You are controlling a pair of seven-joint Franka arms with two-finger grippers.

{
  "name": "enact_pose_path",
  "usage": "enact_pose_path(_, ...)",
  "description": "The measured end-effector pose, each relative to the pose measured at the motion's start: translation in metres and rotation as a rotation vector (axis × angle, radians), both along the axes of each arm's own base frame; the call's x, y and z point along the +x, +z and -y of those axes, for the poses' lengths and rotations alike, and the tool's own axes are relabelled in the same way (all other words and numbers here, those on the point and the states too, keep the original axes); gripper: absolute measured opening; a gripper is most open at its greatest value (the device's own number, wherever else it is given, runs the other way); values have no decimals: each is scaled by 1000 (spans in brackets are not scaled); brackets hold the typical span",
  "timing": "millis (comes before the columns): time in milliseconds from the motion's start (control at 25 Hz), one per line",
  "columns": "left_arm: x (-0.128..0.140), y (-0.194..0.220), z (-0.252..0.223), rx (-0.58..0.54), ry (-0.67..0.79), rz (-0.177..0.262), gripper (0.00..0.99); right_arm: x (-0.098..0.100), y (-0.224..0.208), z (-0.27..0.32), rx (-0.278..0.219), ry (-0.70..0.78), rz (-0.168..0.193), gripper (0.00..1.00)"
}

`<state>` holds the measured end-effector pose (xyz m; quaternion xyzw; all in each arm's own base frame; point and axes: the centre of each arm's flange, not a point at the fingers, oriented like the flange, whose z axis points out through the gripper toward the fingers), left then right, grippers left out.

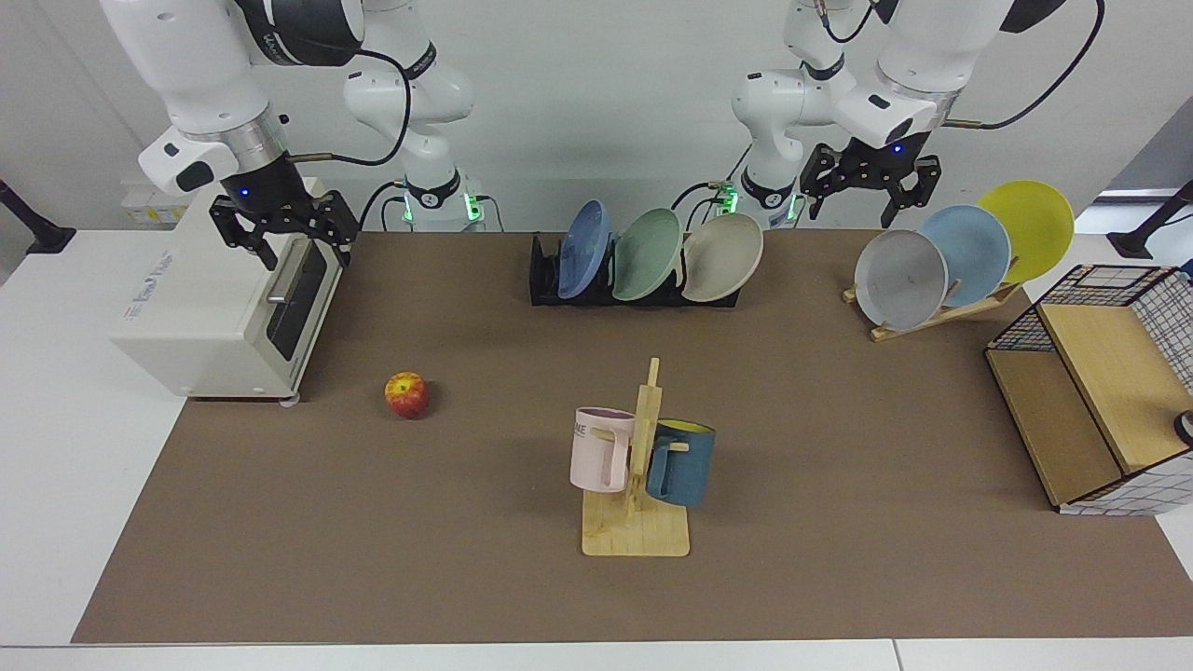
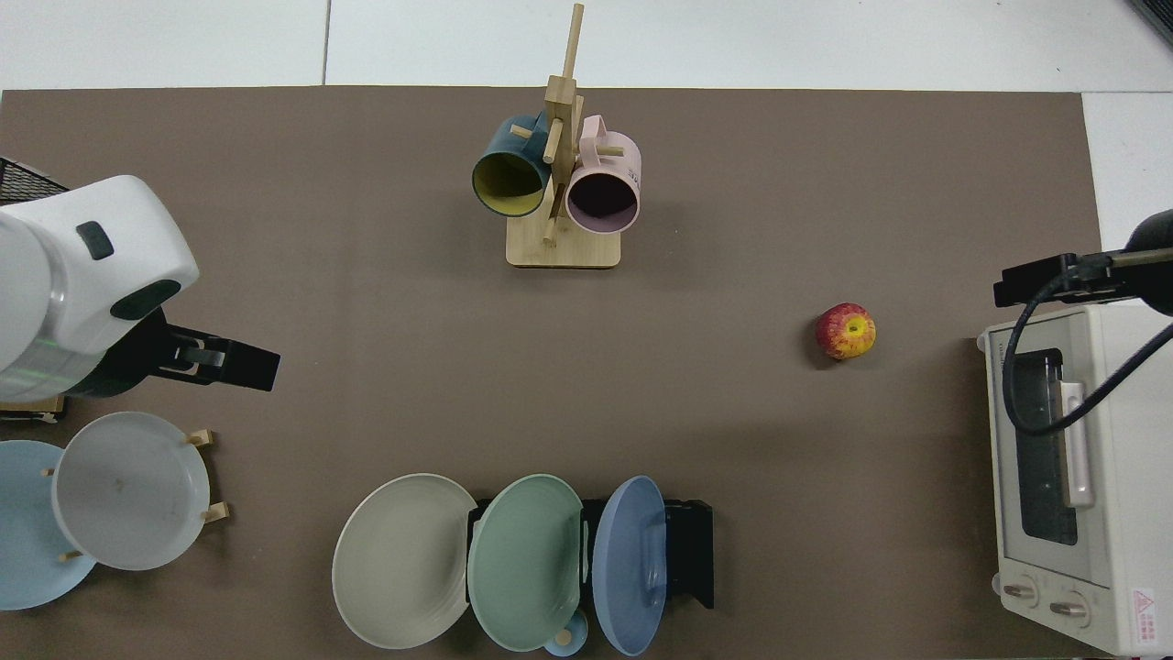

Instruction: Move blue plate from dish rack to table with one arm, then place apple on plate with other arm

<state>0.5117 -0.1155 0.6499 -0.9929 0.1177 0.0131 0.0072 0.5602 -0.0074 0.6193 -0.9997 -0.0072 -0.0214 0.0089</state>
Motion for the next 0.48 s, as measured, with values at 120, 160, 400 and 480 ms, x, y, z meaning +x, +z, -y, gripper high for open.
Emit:
enact_pose_path(120,0,0,0,0,0,0,991,0,0,0,0,0,0,1000)
enact_pose_path(160,0,0,0,0,0,0,991,0,0,0,0,0,0,1000)
enact_pose_path(400,-1,1,0,0,0,1,991,0,0,0,-1,0,0,1000)
enact_pose_path(480,-1,1,0,0,0,2,991,0,0,-1,0,1,0,1000)
